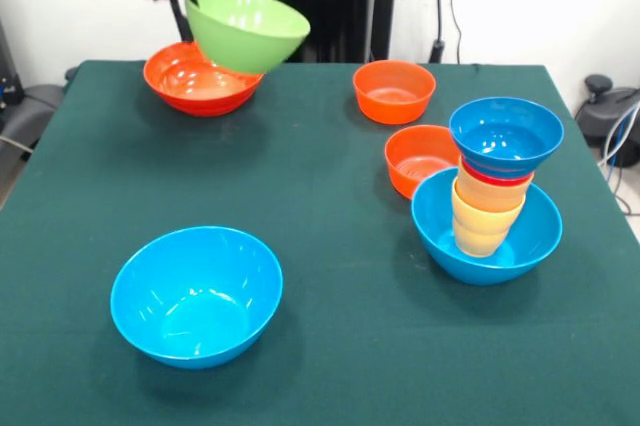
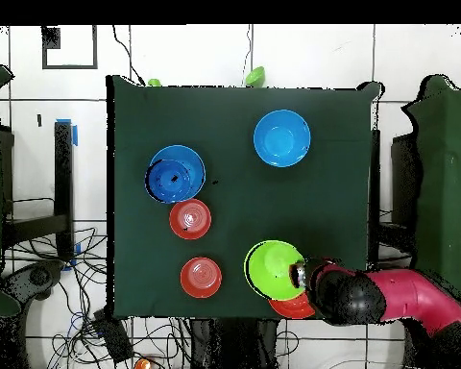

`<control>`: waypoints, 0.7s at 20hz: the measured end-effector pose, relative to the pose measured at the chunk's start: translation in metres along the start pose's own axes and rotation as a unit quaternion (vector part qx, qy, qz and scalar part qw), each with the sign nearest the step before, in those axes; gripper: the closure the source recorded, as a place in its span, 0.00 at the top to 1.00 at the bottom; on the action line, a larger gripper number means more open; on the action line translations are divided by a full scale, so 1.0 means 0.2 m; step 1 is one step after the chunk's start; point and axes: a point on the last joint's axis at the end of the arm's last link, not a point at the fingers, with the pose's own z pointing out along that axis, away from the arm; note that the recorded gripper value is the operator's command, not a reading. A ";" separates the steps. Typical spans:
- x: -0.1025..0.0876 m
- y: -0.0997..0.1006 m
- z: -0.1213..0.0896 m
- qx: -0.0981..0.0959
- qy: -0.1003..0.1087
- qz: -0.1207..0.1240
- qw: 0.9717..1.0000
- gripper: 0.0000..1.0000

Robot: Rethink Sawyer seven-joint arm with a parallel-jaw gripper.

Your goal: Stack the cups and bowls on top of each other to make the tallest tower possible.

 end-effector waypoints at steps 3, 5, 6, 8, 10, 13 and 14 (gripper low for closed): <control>0.04 0.06 -0.09 -0.001 0.021 -0.003 1.000 0.00; 0.04 0.08 -0.11 -0.003 0.025 -0.007 1.000 0.00; 0.03 0.11 -0.12 -0.007 0.029 -0.009 1.000 0.00; 0.03 0.15 -0.14 -0.013 0.036 -0.014 0.999 0.00; 0.02 0.19 -0.15 -0.024 0.042 -0.016 0.999 0.00; 0.01 0.25 -0.16 -0.042 0.047 -0.019 0.998 0.00; 0.00 0.26 -0.15 -0.048 0.047 -0.019 0.998 0.00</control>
